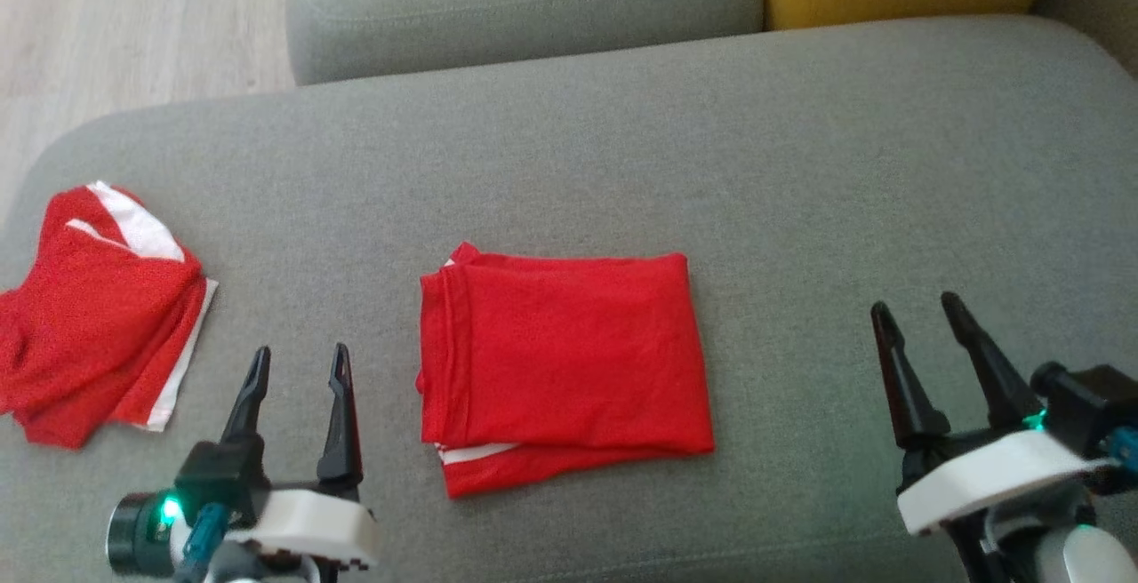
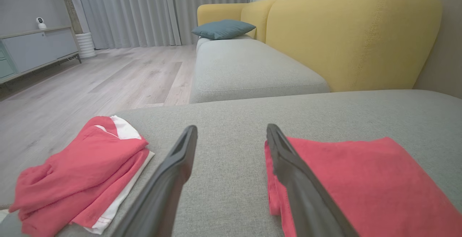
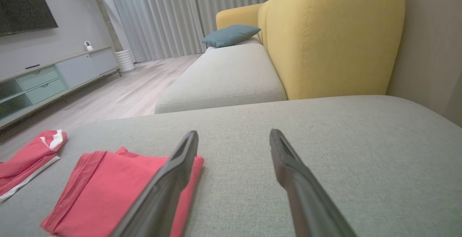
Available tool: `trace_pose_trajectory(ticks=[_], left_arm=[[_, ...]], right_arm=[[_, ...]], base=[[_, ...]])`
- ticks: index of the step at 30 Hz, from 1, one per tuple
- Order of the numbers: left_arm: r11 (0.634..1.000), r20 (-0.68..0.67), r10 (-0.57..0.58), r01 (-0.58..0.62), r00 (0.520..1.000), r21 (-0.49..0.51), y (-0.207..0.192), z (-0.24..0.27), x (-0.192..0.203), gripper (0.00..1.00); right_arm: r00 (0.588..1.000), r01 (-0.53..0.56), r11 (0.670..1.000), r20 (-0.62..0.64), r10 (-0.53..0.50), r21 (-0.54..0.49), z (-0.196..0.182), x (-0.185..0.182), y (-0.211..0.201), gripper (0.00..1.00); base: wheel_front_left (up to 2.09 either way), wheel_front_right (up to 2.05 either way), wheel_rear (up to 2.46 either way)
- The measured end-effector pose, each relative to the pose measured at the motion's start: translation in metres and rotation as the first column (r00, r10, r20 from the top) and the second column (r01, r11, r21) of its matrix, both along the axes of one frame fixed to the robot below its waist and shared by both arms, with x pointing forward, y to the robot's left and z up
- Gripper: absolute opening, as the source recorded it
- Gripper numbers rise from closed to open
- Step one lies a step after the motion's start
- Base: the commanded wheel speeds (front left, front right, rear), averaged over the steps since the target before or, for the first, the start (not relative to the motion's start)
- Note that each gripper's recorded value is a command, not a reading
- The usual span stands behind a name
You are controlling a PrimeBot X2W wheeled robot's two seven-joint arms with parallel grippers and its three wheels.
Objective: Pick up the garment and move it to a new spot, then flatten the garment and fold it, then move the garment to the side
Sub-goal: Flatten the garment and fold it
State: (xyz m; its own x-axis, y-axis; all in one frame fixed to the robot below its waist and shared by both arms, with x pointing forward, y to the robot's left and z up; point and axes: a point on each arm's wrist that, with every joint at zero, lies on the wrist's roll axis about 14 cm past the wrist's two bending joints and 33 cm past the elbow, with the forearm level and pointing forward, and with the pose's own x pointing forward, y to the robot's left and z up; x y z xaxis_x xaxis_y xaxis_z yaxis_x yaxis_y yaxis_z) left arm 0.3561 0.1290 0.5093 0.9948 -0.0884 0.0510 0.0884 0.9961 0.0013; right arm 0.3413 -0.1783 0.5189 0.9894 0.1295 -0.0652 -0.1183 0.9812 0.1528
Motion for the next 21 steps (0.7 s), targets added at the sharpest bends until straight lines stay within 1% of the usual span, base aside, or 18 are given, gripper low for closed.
trace_pose_trajectory(ticks=[5, 21], left_arm=[[1.000, -0.011, 0.010, -0.010, 1.000, 0.007, 0.003, -0.002, -0.008, 1.00], [0.999, -0.040, 0.043, -0.042, 0.998, 0.031, 0.013, -0.007, -0.014, 1.00]], right_arm=[[1.000, -0.002, 1.000, -0.025, 0.002, 0.001, -0.005, -0.010, 0.001, 1.00], [0.999, -0.009, 1.000, -0.048, 0.009, -0.013, -0.009, -0.012, 0.003, 1.00]], base=[[0.00, 0.00, 0.00], [0.00, 0.00, 0.00]])
